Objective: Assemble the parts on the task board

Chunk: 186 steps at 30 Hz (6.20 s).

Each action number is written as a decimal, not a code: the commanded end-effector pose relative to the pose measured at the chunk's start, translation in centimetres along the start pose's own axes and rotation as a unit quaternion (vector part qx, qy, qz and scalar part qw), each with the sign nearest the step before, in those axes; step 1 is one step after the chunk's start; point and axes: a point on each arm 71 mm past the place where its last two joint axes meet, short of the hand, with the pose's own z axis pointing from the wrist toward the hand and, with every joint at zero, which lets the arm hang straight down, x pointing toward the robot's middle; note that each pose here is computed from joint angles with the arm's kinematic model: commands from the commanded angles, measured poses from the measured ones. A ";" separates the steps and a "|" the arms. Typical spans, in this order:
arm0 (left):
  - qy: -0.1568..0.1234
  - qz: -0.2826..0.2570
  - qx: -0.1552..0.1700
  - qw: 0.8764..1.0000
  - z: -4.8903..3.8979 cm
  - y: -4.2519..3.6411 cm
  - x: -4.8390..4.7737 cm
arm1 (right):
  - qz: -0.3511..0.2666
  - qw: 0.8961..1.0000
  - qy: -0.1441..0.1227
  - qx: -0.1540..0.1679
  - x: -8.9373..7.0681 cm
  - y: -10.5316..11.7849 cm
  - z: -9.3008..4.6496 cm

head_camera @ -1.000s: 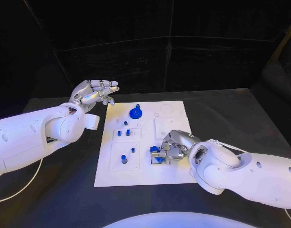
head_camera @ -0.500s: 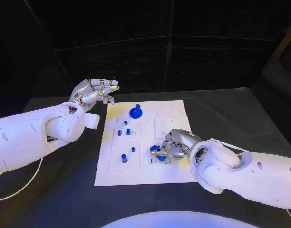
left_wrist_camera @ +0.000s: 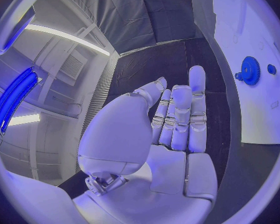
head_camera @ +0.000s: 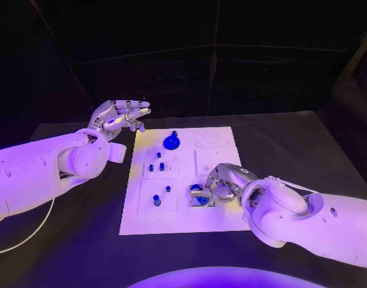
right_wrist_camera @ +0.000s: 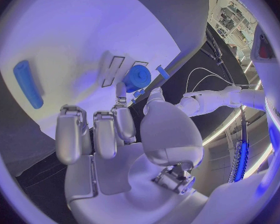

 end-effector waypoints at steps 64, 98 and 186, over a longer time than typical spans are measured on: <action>-0.003 0.000 0.000 1.000 -0.21 -0.14 -0.63 | 0.086 0.996 -0.004 -0.005 -2.5 -3.6 -3.7; -0.001 -0.001 0.000 1.000 -0.22 0.09 -0.58 | -0.049 0.995 0.021 0.085 -2.8 -8.8 -3.3; 0.002 -0.003 -0.012 1.000 -0.45 0.25 -0.45 | 0.026 0.999 -0.011 0.033 0.0 -3.2 -1.9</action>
